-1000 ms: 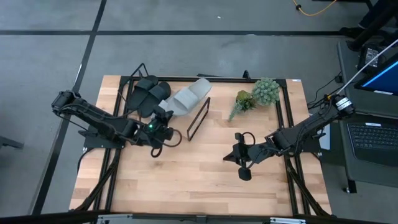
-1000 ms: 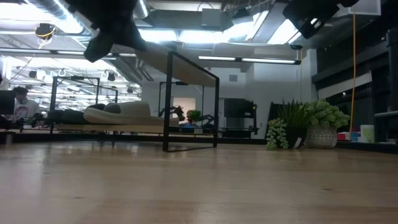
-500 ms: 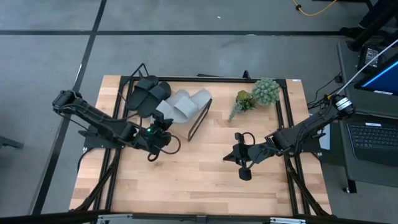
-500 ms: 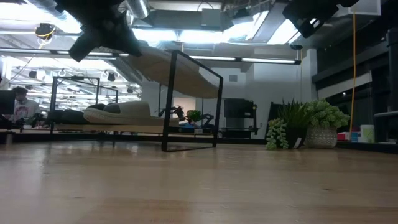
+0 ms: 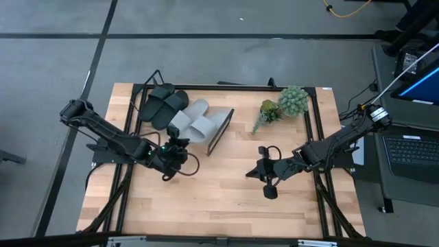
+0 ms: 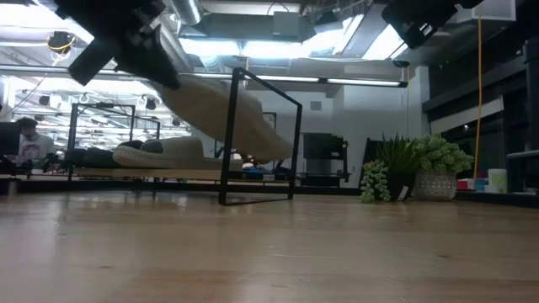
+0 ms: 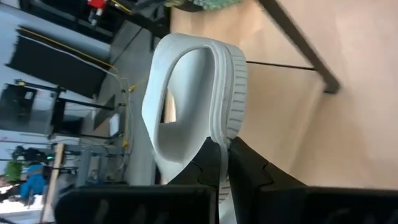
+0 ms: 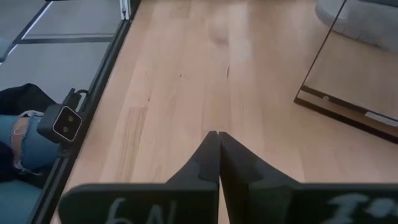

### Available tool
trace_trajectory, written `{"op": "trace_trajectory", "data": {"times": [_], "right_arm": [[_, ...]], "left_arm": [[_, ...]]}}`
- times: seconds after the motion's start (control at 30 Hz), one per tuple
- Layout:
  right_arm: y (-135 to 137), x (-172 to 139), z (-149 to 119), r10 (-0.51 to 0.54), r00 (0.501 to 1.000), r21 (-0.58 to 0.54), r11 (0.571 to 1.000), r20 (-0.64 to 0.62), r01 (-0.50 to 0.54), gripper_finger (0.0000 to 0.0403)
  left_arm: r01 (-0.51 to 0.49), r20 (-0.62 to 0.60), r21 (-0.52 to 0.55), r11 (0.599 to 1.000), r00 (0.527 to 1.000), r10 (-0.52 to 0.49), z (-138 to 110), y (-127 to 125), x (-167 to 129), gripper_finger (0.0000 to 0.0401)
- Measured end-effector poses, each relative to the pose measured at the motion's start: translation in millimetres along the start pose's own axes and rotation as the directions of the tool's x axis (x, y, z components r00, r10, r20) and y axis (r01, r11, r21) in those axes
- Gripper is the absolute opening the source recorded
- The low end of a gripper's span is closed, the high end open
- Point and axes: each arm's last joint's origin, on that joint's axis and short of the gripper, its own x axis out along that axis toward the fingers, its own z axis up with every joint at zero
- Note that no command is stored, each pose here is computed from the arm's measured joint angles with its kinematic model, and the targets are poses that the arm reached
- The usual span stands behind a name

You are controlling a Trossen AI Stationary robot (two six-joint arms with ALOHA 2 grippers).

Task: Pick and place slides into the shelf
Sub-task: Put the gray slipper on the shelf

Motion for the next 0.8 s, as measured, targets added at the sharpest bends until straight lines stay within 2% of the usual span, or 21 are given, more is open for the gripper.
{"op": "trace_trajectory", "data": {"times": [0.1,0.27,0.4,0.8], "right_arm": [[0.5,0.0,1.6,0.005,1.0,-0.01,1.0,0.016,-0.005,0.0005],[1.4,-0.2,4.4,0.014,0.999,-0.027,1.0,0.042,-0.013,0.0005],[1.4,-0.3,4.4,0.014,0.999,-0.025,1.0,0.042,-0.013,0.0005],[1.6,-0.3,4.9,0.016,0.999,-0.023,1.0,0.047,-0.015,0.0005]], "left_arm": [[0.042,-0.024,0.016,0.999,0.999,-0.042,0.7,-10.7,6.4,0.0007],[0.021,-0.072,0.073,0.997,0.997,-0.016,0.5,-25.8,17.6,0.0007],[-0.05,-0.077,0.028,0.998,0.996,0.052,0.4,-25.5,18.9,0.0007],[-0.076,-0.079,-0.048,0.996,0.994,0.072,0.1,-22.1,19.2,0.0007]]}}
